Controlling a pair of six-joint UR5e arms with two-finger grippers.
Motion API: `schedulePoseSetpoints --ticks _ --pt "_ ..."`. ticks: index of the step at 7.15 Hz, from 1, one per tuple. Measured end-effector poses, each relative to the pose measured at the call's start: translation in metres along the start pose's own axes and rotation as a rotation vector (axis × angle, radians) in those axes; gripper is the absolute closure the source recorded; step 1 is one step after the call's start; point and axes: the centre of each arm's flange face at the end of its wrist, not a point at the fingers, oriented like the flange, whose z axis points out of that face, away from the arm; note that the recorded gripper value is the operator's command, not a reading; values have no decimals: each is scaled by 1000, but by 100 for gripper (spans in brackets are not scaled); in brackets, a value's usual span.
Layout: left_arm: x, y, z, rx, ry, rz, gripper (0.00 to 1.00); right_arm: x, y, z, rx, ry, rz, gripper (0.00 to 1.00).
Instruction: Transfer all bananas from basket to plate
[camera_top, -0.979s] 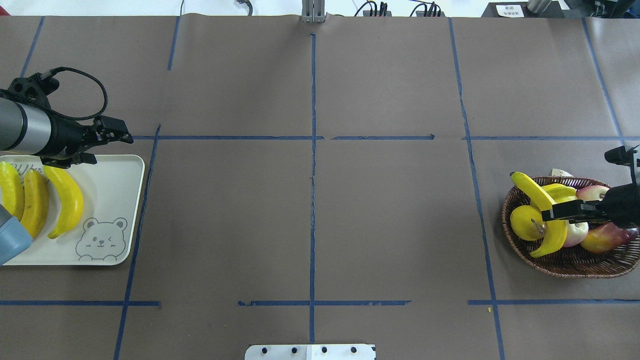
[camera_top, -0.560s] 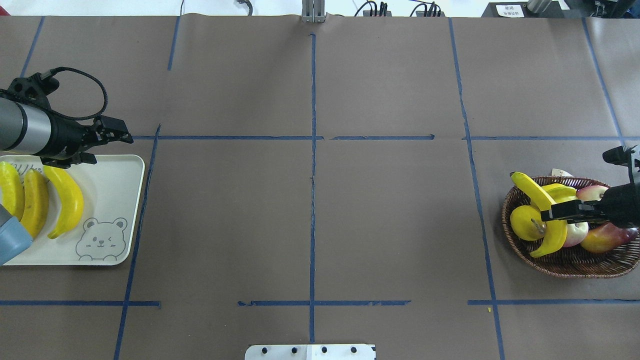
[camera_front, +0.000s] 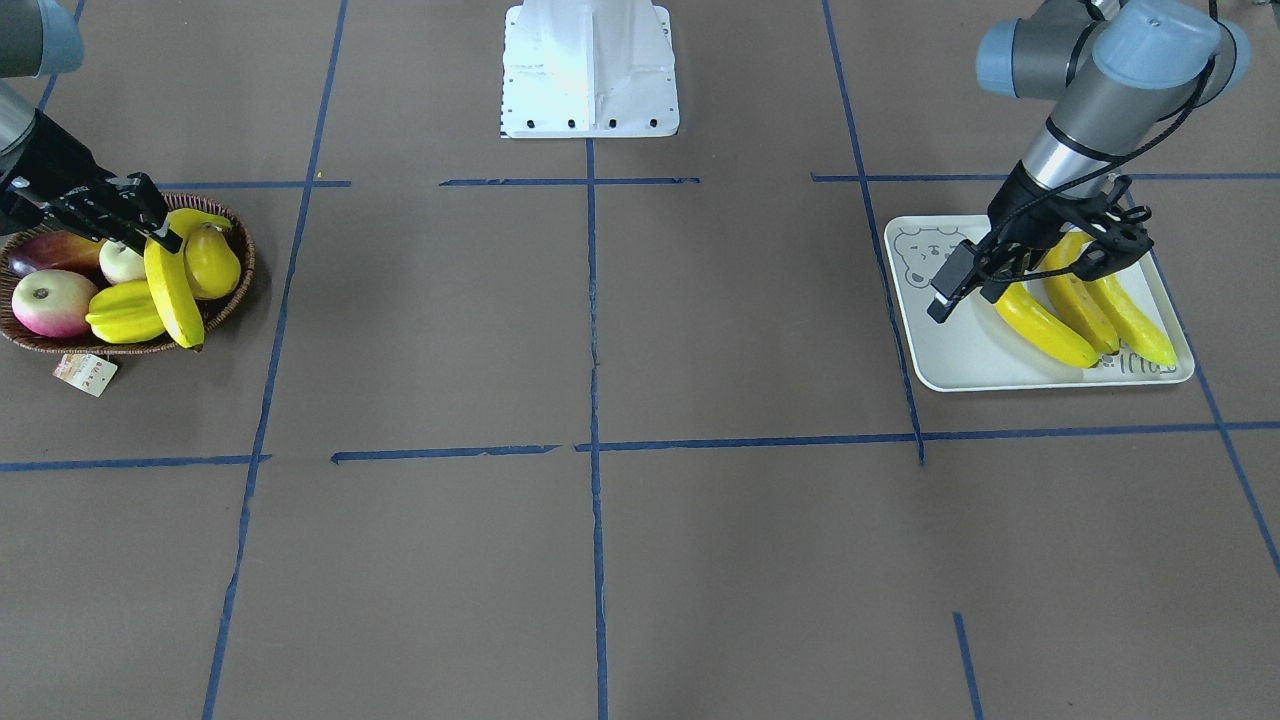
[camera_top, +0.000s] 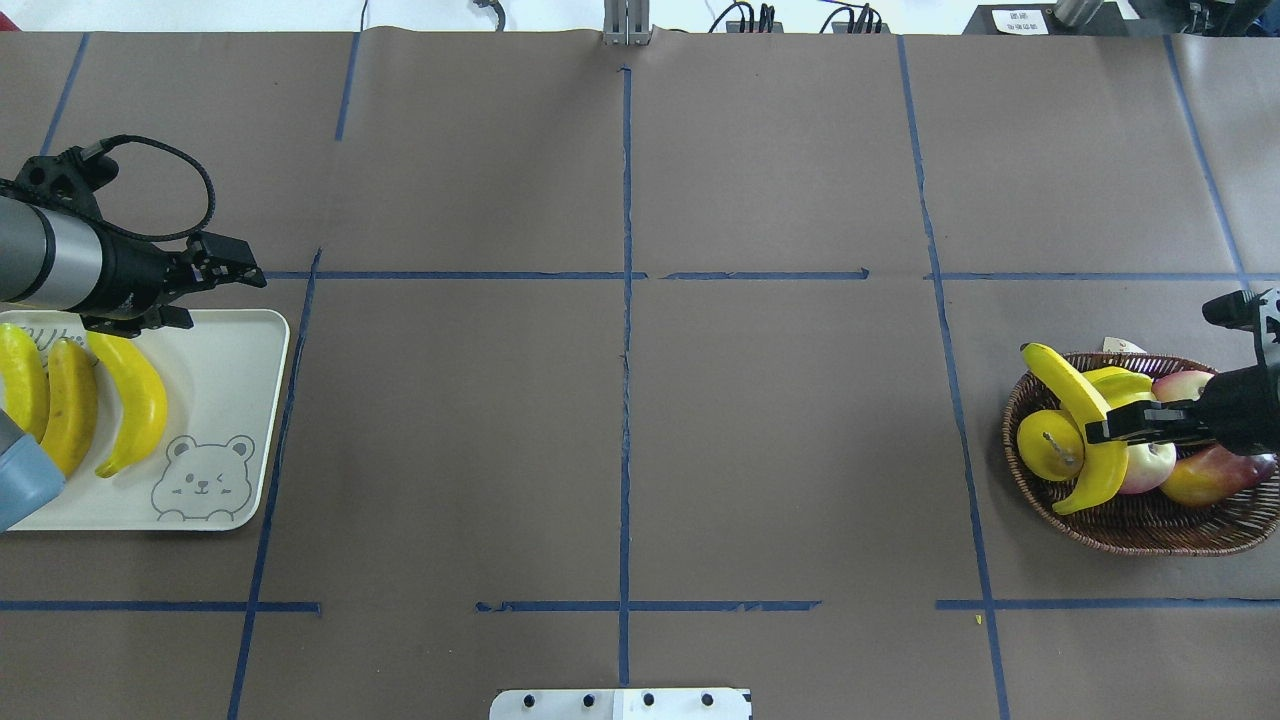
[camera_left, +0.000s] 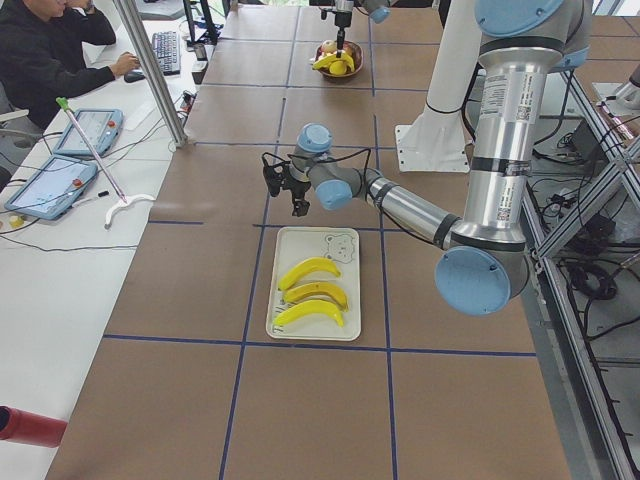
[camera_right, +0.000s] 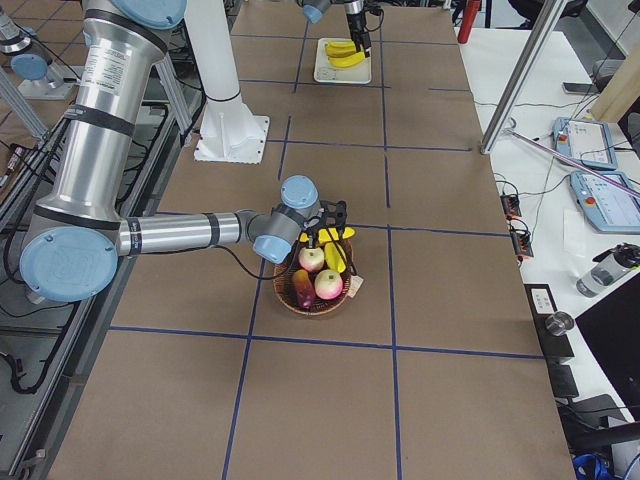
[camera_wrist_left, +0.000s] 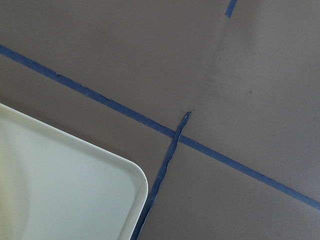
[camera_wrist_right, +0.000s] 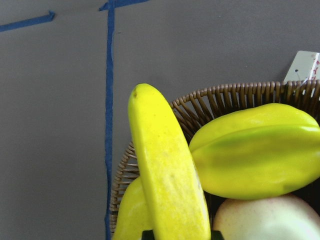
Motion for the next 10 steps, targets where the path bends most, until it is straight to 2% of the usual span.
schedulePoseSetpoints --ticks 1,3,4,6,7,10 --pt "-1 0 1 0 -2 -1 0 0 0 -1 0 -2 -1 97" --pt "-1 0 2 0 -4 -1 0 -3 -1 -13 9 -22 -3 99" --pt "-1 0 2 -1 -5 -1 0 -3 -6 -29 17 -46 6 99" --pt "1 1 2 -3 -1 2 0 -11 -22 -84 42 -136 23 100" --pt "7 3 0 -6 10 8 0 -30 -32 -97 46 -177 3 100" --pt "78 26 -8 -39 122 70 0 -169 -82 -66 15 -250 -96 99"
